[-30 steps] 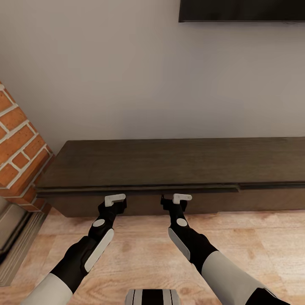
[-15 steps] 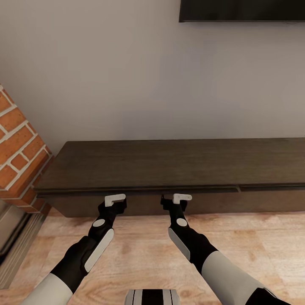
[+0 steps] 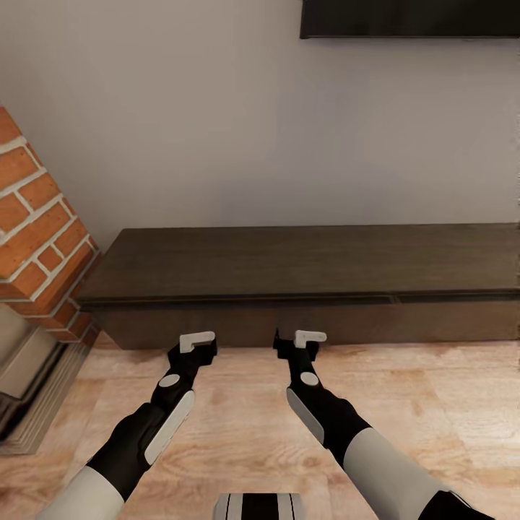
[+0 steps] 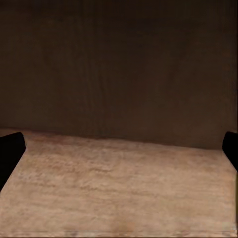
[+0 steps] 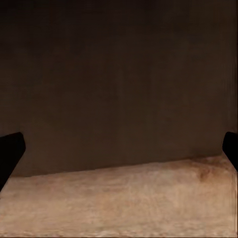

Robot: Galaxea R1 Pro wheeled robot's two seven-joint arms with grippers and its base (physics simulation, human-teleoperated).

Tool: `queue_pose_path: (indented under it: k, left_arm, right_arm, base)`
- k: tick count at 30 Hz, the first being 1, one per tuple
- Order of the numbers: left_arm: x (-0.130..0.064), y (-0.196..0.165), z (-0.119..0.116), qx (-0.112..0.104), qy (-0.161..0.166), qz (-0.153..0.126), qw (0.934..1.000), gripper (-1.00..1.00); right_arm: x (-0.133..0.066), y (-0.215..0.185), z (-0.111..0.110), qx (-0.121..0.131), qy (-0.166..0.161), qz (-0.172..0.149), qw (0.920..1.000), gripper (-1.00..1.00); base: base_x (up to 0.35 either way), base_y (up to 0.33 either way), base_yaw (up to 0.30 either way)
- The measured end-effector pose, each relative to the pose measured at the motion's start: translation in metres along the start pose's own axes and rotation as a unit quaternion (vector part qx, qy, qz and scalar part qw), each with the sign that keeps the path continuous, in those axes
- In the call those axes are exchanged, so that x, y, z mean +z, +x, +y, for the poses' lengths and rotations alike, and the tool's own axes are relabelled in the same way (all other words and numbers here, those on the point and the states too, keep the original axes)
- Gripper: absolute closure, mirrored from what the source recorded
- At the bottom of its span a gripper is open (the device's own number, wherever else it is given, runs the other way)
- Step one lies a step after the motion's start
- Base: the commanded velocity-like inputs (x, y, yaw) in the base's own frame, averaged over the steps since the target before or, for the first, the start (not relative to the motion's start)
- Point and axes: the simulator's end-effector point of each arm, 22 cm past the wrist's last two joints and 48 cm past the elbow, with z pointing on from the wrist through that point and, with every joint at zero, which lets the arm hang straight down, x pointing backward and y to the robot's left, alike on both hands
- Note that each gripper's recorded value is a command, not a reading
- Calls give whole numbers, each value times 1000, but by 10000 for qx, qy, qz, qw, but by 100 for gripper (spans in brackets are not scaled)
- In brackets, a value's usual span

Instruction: Place each of the two pumpkins and all three candles from the living room inside a cabinet in the living room (use any cabinet), then make sure every cabinet is closed, and position the cauldron so it is next to a table in the living room.

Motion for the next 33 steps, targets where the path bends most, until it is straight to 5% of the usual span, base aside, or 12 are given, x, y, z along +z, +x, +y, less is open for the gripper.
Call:
queue_pose_path:
  k: [10, 13, 18, 20, 23, 26, 31, 33]
  left_arm:
    - [-2, 14, -3, 3, 63, 239, 9997, -100]
    - [-4, 31, -4, 84, 97, 648, 9978, -100]
    - [-12, 65, -7, -207, 303, 1489, 9882, -100]
    - [-15, 75, -8, -166, 348, 1735, 9841, -100]
    - [-22, 92, -8, -5, 407, 2148, 9758, -100]
    - [-31, 104, -5, 173, 432, 2521, 9666, -100]
    - [-37, 108, 16, 76, 283, 2847, 9582, -100]
    - [-43, 120, 26, 100, 216, 3131, 9494, -100]
  right_arm:
    - [-2, 28, 0, -262, -35, 643, 9976, -100]
    - [-3, 34, 4, -321, -123, 803, 9962, -100]
    - [-8, 56, 2, -528, -162, 1368, 9891, -100]
    - [-10, 63, 1, -540, -163, 1538, 9865, -100]
    - [-17, 82, 2, -415, -191, 1988, 9790, -100]
    - [-29, 98, 10, 5, -295, 2485, 9682, -100]
    - [-41, 103, 21, 437, -402, 2764, 9592, -100]
    - [-51, 114, 22, 465, -423, 2907, 9547, -100]
  base:
    - [-337, 0, 0]
    - [-337, 0, 0]
    - [-240, 0, 0]
    - [-59, 0, 0]
    - [-23, 0, 0]
    - [-7, 0, 0]
    - [-2, 0, 0]
    - [0, 0, 0]
